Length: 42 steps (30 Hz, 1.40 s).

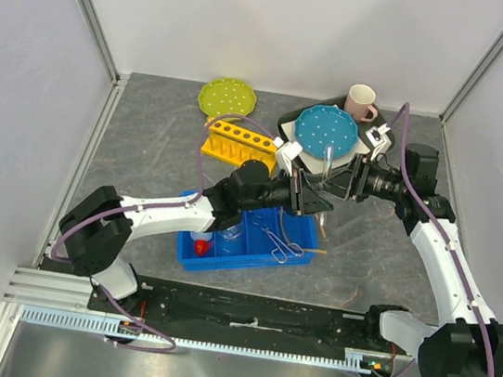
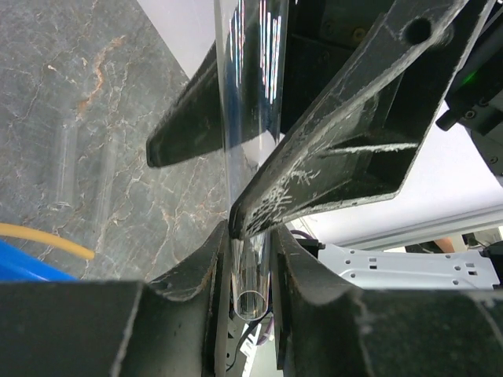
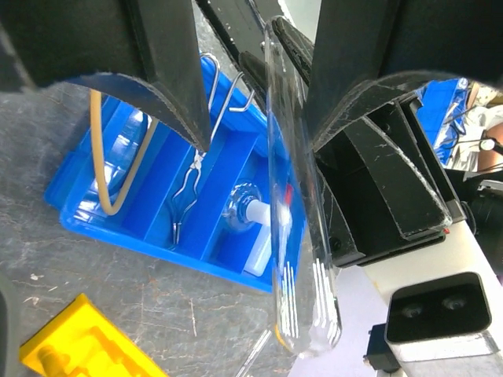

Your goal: Organize the chemistry lab equipment

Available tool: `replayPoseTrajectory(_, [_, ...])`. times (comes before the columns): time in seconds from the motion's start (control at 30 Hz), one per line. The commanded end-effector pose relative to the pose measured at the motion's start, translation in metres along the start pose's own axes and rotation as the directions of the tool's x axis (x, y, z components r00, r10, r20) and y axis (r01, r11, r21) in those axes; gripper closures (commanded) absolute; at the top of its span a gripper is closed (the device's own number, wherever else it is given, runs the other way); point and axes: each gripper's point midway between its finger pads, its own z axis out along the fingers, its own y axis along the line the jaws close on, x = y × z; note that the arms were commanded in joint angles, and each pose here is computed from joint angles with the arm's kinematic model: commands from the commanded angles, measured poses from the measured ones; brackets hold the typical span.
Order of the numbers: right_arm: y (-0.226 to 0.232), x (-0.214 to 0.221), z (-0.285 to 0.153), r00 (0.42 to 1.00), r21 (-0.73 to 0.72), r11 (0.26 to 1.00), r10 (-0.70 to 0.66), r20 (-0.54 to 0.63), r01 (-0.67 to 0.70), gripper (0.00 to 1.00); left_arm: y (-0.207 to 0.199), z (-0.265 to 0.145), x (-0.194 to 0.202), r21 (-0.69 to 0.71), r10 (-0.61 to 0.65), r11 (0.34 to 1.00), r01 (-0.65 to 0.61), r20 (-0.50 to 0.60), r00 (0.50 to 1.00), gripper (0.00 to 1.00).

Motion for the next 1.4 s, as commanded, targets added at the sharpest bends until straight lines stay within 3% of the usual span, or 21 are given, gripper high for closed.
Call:
replayPoseTrajectory(0.0, [0.018, -0.004, 0.0, 0.999, -0.058, 0.997, -0.04, 0.025, 0.042, 0.45, -0.023, -0.002, -0.024, 0.071, 0.057, 0.995, -0.063, 0.093, 0.994, 0.85])
replayPoseTrajectory(0.13, [0.019, -0.003, 0.001, 0.999, -0.066, 0.997, -0.034, 0.02, 0.035, 0.66, -0.025, -0.003, -0.025, 0.075, 0.055, 0.995, -0.062, 0.097, 0.994, 0.84])
replayPoseTrajectory(0.27, [0.02, -0.004, 0.001, 0.999, -0.068, 0.997, -0.039, 0.023, 0.04, 0.78, -0.026, -0.004, -0.028, 0.068, 0.055, 0.996, -0.062, 0.102, 0.993, 0.8])
replayPoseTrajectory(0.33, [0.021, -0.006, 0.001, 0.999, -0.068, 0.997, -0.045, 0.027, 0.047, 0.8, -0.028, -0.006, -0.027, 0.069, 0.064, 0.995, -0.071, 0.097, 0.993, 0.73])
replayPoseTrajectory(0.37, [0.022, -0.007, 0.001, 0.998, -0.068, 0.996, -0.054, 0.029, 0.056, 0.8, -0.027, -0.007, -0.026, 0.065, 0.066, 0.995, -0.072, 0.091, 0.994, 0.66])
replayPoseTrajectory(0.4, [0.021, -0.007, 0.0, 0.998, -0.062, 0.996, -0.063, 0.031, 0.065, 0.81, -0.026, -0.01, -0.024, 0.058, 0.067, 0.996, -0.071, 0.078, 0.995, 0.52])
replayPoseTrajectory(0.5, [0.019, -0.008, -0.001, 0.996, -0.041, 0.996, -0.083, 0.031, 0.084, 0.81, -0.029, -0.023, -0.021, 0.069, 0.097, 0.993, -0.1, 0.045, 0.994, 0.34])
replayPoseTrajectory(0.57, [0.017, -0.01, -0.002, 0.994, -0.03, 0.994, -0.104, 0.034, 0.105, 0.81, -0.04, -0.037, -0.023, 0.094, 0.139, 0.985, -0.142, 0.038, 0.99, 0.3])
replayPoseTrajectory(0.7, [0.014, -0.006, -0.001, 0.99, -0.018, 0.99, -0.139, 0.026, 0.14, 0.81, -0.027, -0.066, -0.034, 0.018, 0.173, 0.985, -0.174, 0.037, 0.984, 0.21])
replayPoseTrajectory(0.93, [0.021, 0.015, 0.003, 0.968, -0.06, 0.968, -0.246, -0.037, 0.244, 0.81, -0.011, -0.097, -0.068, -0.024, 0.14, 0.99, -0.139, 0.026, 0.99, 0.19])
replayPoseTrajectory(1.1, [0.036, 0.033, 0.006, 0.946, -0.116, 0.945, -0.314, -0.08, 0.304, 0.81, -0.024, -0.087, -0.087, -0.039, 0.107, 0.994, -0.107, -0.006, 0.994, 0.19])
replayPoseTrajectory(1.37, [0.045, 0.043, 0.009, 0.934, -0.162, 0.933, -0.341, -0.106, 0.322, 0.81, -0.02, -0.064, -0.082, -0.063, 0.039, 0.997, -0.041, -0.044, 0.998, 0.19])
